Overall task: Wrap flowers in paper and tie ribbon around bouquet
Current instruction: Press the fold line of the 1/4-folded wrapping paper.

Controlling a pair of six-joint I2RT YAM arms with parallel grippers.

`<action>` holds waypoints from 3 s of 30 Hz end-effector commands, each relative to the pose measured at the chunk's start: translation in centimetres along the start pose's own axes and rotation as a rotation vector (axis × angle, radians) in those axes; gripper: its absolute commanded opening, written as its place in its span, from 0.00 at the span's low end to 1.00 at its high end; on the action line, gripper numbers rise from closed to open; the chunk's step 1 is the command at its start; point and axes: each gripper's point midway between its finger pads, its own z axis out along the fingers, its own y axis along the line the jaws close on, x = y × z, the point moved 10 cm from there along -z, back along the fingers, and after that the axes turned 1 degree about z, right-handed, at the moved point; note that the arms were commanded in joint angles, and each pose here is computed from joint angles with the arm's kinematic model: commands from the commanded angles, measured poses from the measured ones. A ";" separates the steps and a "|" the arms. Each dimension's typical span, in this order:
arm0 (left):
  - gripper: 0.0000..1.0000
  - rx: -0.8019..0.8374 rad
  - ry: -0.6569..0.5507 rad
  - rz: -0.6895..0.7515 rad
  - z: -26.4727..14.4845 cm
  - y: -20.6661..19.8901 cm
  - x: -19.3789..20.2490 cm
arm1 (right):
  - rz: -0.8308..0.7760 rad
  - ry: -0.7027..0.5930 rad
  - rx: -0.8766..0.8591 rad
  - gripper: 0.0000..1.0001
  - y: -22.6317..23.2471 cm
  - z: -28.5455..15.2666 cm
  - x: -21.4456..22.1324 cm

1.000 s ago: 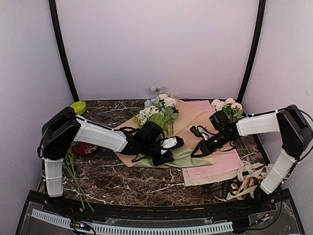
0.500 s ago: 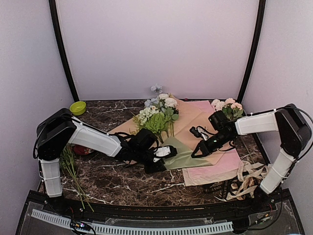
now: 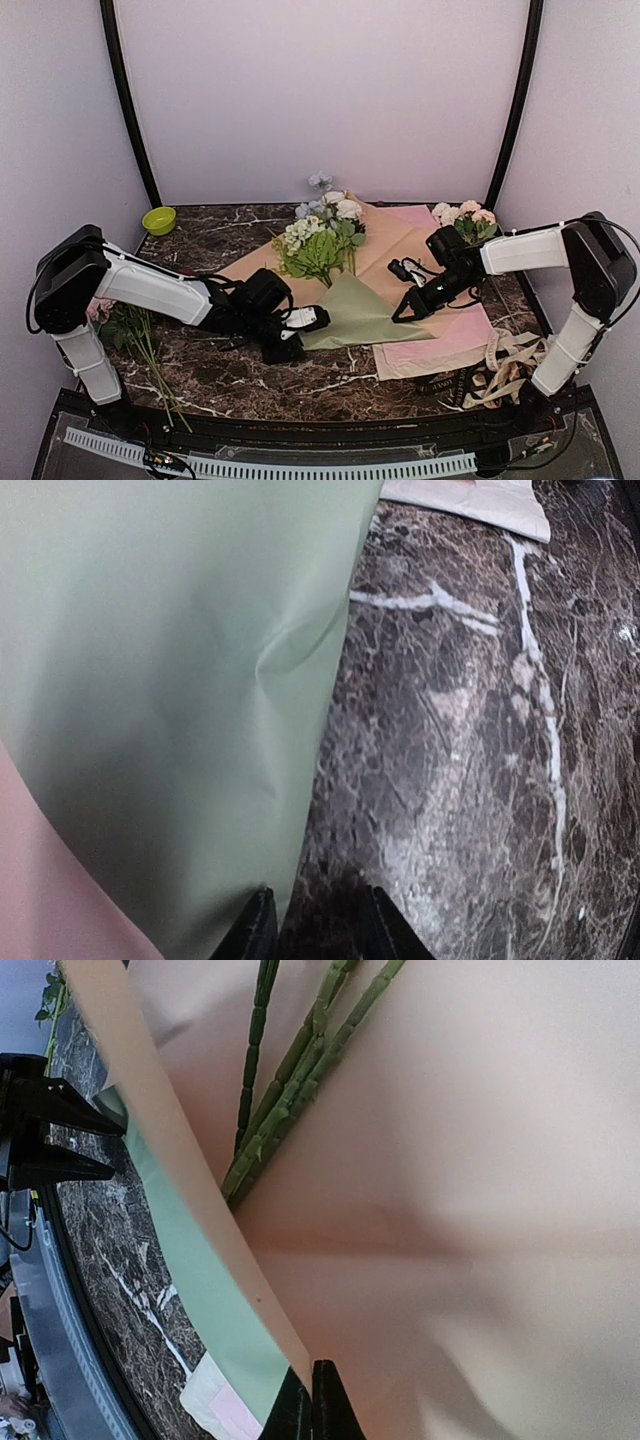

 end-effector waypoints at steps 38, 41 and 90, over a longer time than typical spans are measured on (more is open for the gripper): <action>0.16 0.052 0.145 -0.017 0.1 0.8 1.9 | -0.011 0.014 0.155 0.00 -0.2 -0.4 -1.8; 0.16 0.058 0.159 -0.036 0.3 0.7 2.4 | 0.016 0.030 0.207 0.06 -0.6 -0.4 -1.8; 0.12 0.087 0.205 -0.039 0.9 -0.3 3.3 | 0.271 0.153 -0.012 0.00 4.9 11.4 -0.5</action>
